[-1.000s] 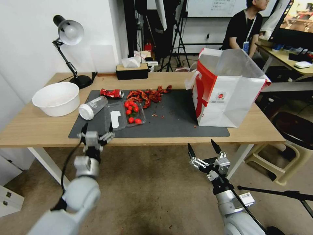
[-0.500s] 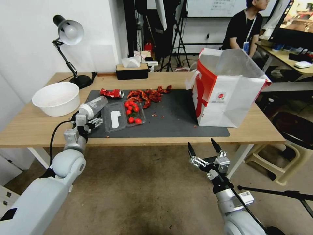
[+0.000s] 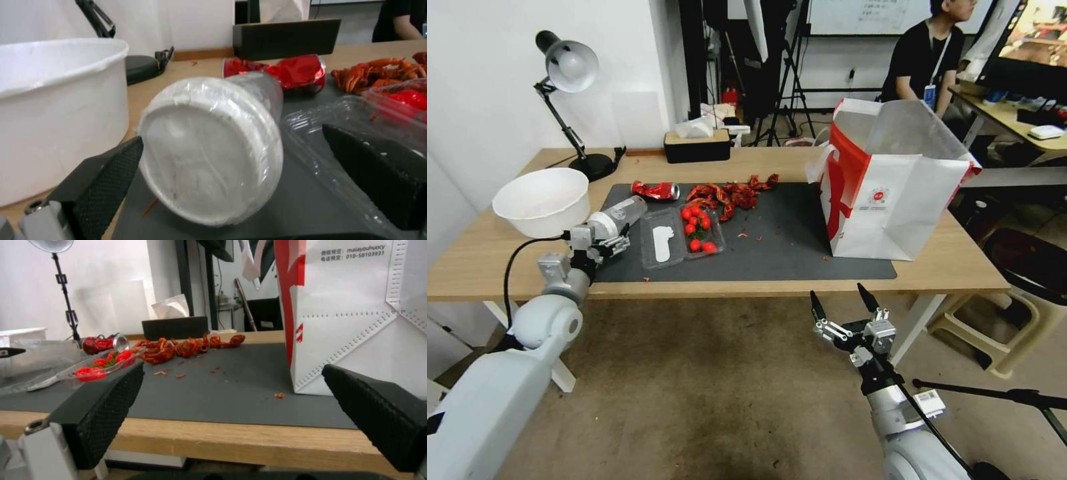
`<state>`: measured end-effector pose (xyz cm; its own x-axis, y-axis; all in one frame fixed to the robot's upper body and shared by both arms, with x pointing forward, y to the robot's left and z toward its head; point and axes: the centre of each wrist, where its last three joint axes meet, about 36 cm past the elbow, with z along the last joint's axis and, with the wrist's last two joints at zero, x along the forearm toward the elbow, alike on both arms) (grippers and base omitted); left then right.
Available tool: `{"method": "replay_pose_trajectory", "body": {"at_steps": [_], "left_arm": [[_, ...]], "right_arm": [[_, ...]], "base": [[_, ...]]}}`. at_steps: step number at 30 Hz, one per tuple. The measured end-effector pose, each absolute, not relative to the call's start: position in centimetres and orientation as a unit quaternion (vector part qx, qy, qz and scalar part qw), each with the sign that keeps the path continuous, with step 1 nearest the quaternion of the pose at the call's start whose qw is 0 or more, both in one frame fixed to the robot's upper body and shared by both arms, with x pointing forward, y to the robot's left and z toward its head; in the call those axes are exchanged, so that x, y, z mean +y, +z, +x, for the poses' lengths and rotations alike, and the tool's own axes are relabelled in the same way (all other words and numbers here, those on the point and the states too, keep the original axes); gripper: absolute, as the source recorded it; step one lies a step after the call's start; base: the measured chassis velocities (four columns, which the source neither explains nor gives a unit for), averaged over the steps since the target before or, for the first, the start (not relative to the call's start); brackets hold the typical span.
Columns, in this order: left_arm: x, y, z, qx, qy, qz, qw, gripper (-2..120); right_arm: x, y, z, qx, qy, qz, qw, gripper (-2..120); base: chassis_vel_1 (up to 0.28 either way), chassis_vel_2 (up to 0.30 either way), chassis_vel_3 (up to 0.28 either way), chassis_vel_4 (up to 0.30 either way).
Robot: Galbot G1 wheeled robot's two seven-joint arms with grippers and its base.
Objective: Pick up the trash from the table and place it into the takeout bag.
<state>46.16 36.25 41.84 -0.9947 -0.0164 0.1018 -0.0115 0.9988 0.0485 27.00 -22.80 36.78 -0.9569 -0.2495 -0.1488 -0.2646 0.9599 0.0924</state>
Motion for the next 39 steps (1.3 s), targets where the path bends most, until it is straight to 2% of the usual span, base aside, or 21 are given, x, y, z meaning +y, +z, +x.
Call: {"method": "replay_pose_trajectory", "body": {"at_steps": [5,11,27,30,31,32,34,36,37,39], "left_arm": [[38.2,42.1,46.5,-0.997,0.006,-0.027,0.065,100],[39.9,41.4,47.5,-0.997,0.018,-0.024,0.069,100],[39.5,41.0,48.2,-0.998,0.004,-0.015,0.059,100],[39.2,40.9,48.2,-0.998,0.003,-0.013,0.056,93],[39.1,40.8,48.2,-0.998,0.002,-0.012,0.054,86],[39.1,40.8,48.2,-0.998,0.002,-0.012,0.054,86],[39.0,40.8,48.2,-0.999,0.002,-0.010,0.050,76],[39.0,40.8,48.2,-0.999,0.002,-0.010,0.049,75],[39.0,40.6,48.1,-0.999,0.002,-0.010,0.049,65],[39.0,40.5,48.0,-0.999,0.001,-0.010,0.049,62]], "right_arm": [[-23.0,36.8,26.9,0.988,0.054,-0.128,0.067,100],[-22.9,36.8,27.0,0.988,0.055,-0.129,0.068,100],[-23.0,36.7,27.0,0.988,0.055,-0.128,0.067,100],[-22.9,36.7,27.0,0.988,0.055,-0.128,0.067,100],[-22.9,36.7,26.9,0.988,0.055,-0.128,0.067,100],[-22.9,36.7,26.9,0.988,0.055,-0.128,0.067,100],[-22.9,36.6,26.9,0.988,0.055,-0.128,0.067,100],[-22.9,36.6,26.9,0.988,0.054,-0.128,0.067,100],[-22.8,36.6,26.9,0.988,0.054,-0.128,0.067,100],[-22.8,36.6,26.9,0.988,0.054,-0.128,0.067,100]], "base": [[0.000,0.000,0.000,0.000],[0.000,0.000,0.000,0.000],[0.000,0.000,0.000,0.000],[0.000,0.000,0.000,0.000],[0.000,0.000,0.000,0.000],[0.000,0.000,0.000,0.000],[0.000,0.000,0.000,0.000],[0.000,0.000,0.000,0.000],[0.000,0.000,0.000,0.000],[0.000,0.000,0.000,0.000]]}}
